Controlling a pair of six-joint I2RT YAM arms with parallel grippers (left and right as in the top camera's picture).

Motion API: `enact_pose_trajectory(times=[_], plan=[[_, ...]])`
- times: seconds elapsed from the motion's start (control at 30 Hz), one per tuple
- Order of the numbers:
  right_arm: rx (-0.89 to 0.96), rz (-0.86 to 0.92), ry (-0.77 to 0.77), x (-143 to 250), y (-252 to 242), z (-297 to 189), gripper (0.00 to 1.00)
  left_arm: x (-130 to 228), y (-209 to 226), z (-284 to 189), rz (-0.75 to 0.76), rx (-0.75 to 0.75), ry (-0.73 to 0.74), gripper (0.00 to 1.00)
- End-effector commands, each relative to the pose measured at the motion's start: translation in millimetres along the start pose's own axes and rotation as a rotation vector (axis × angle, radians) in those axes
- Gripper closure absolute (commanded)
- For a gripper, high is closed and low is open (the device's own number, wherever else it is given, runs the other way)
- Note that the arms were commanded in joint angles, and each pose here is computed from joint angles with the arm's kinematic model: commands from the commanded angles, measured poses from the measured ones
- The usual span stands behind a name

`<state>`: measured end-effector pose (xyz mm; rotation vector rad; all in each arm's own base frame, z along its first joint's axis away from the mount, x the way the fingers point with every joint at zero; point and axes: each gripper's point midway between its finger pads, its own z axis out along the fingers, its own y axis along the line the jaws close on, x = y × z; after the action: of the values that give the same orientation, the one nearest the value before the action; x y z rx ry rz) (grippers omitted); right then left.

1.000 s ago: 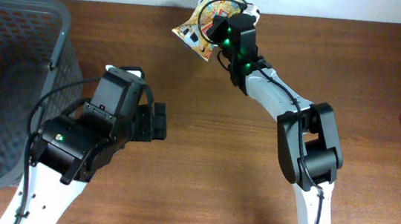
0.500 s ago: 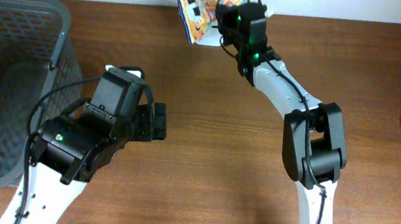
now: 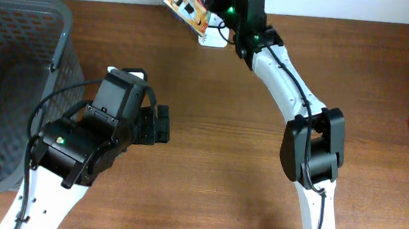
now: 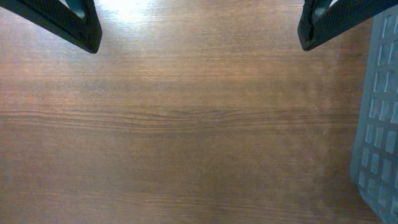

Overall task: Scan the item barcode
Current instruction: 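Hold the snack bag over the white scanner with right gripper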

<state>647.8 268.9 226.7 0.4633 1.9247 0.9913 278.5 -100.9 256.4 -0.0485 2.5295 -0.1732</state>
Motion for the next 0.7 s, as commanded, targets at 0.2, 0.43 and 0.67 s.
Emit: enact_pose_trajectory(times=[0.2,0.43,0.67], plan=[[0.251,0.023,0.025,25,-90,19,0.96,-1,1,-1,-0.014,-0.002,-0.007,0.01],[0.311,0.011,0.039,-7,-103,-2,0.96,-1,1,-1,-0.014,-0.002,-0.007,0.01],[0.285,0.041,0.132,-21,-102,-20,0.96,-1,1,-1,-0.014,-0.002,-0.007,0.01]])
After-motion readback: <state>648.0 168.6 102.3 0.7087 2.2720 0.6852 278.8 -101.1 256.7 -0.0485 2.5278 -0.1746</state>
